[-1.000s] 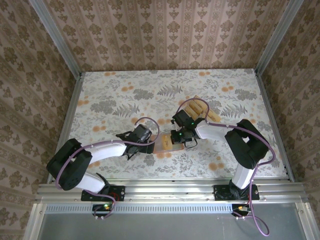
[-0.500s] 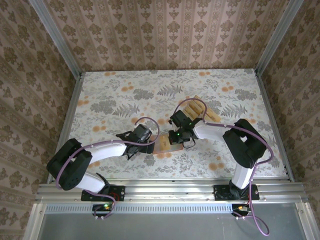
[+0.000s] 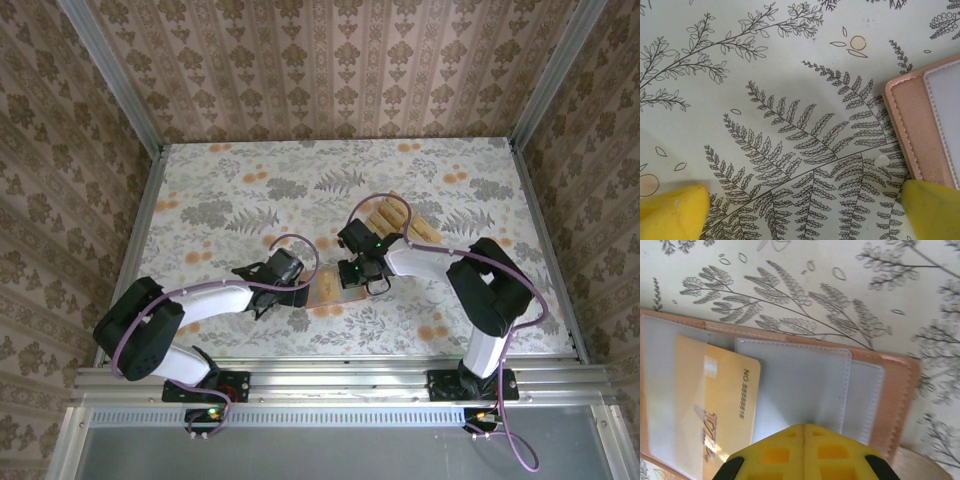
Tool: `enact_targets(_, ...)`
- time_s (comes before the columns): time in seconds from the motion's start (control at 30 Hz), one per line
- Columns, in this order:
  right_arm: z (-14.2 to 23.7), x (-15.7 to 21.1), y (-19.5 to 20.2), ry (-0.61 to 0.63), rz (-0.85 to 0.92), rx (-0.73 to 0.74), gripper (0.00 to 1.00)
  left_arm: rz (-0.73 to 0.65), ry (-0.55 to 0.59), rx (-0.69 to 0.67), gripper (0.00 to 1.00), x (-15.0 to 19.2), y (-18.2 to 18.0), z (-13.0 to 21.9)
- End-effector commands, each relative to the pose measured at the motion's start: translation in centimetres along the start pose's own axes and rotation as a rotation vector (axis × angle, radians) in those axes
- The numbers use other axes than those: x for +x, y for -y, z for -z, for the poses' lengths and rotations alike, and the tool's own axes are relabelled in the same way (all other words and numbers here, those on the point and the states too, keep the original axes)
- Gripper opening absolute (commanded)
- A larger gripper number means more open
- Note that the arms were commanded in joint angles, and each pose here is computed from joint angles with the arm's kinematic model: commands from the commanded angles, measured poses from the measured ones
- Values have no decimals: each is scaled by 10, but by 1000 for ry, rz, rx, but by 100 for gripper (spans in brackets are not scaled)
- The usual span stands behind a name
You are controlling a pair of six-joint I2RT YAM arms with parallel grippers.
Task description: Put the credit cards into the card holder
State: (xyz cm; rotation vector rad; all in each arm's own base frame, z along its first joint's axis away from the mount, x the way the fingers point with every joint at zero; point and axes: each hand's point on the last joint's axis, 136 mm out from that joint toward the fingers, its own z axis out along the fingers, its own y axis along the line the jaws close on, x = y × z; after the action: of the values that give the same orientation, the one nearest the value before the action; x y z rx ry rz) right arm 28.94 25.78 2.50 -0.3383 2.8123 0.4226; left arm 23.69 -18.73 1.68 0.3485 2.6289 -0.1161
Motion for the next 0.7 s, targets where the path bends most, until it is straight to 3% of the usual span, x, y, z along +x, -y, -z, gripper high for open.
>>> enact_targets(0.0,17,-6,9,21,29,58,0,6,-19,-4,100,4,-2,-5)
enact_targets(0.67,-11,2,-35,-34,42,-55,0,8,-20,-15,100,8,-8,-3)
